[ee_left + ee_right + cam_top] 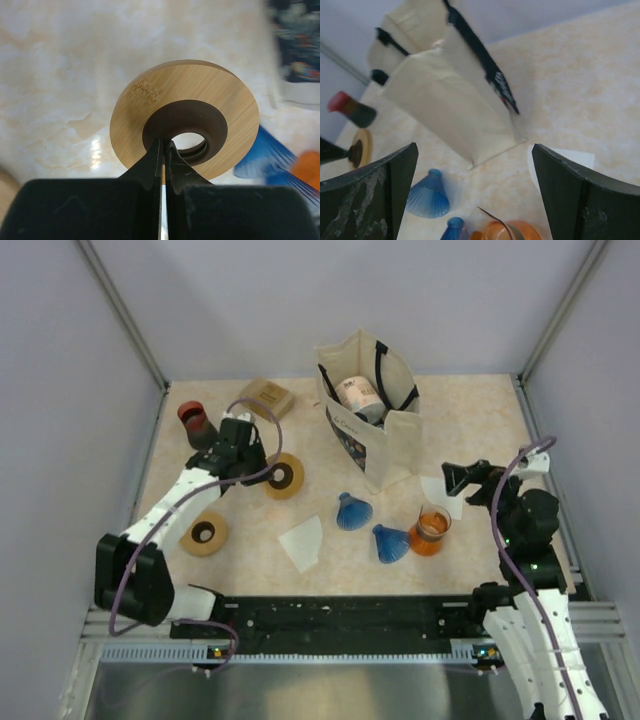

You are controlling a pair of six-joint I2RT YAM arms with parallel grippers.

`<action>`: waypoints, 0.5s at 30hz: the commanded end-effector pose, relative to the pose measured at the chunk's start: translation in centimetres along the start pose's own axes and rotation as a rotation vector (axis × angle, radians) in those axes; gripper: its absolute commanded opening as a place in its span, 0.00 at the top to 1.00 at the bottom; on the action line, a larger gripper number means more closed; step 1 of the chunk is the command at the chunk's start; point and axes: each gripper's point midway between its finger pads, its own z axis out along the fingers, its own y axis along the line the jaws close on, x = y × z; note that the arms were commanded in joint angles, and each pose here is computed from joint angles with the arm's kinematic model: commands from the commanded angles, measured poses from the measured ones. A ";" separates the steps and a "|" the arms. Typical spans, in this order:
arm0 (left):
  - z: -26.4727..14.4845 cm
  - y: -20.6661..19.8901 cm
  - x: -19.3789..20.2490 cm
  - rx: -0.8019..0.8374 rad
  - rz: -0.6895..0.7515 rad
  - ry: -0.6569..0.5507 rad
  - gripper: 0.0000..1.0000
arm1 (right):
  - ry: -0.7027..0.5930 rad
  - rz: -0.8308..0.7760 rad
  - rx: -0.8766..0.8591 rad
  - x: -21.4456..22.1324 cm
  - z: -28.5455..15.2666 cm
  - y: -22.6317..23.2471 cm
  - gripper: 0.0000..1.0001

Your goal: Place the coffee filter in the dripper

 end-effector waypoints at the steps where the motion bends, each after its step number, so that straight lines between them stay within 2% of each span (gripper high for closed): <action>1: -5.6 -6.6 -2.6 0.382 0.102 -0.174 1.00 | -0.093 -0.049 -0.517 -3.1 -2.3 9.4 0.06; 4: -9.0 -10.2 -2.7 0.600 0.188 -0.280 1.00 | -0.006 0.042 -0.807 -2.7 -3.4 14.0 0.09; 6: -10.4 -12.0 -2.5 0.677 0.216 -0.315 1.00 | 0.073 0.060 -0.863 -2.0 -2.4 16.0 0.11; 8: -11.4 -13.1 -2.6 0.716 0.231 -0.343 1.00 | 0.179 -0.019 -0.907 0.1 -1.6 19.7 0.12; 11: -12.1 -14.0 -2.7 0.729 0.237 -0.352 1.00 | 0.205 -0.166 -0.925 2.5 -1.1 24.1 0.12; 15: -12.5 -14.8 -2.4 0.744 0.240 -0.351 1.00 | 0.260 -0.085 -0.958 4.2 0.7 26.6 0.20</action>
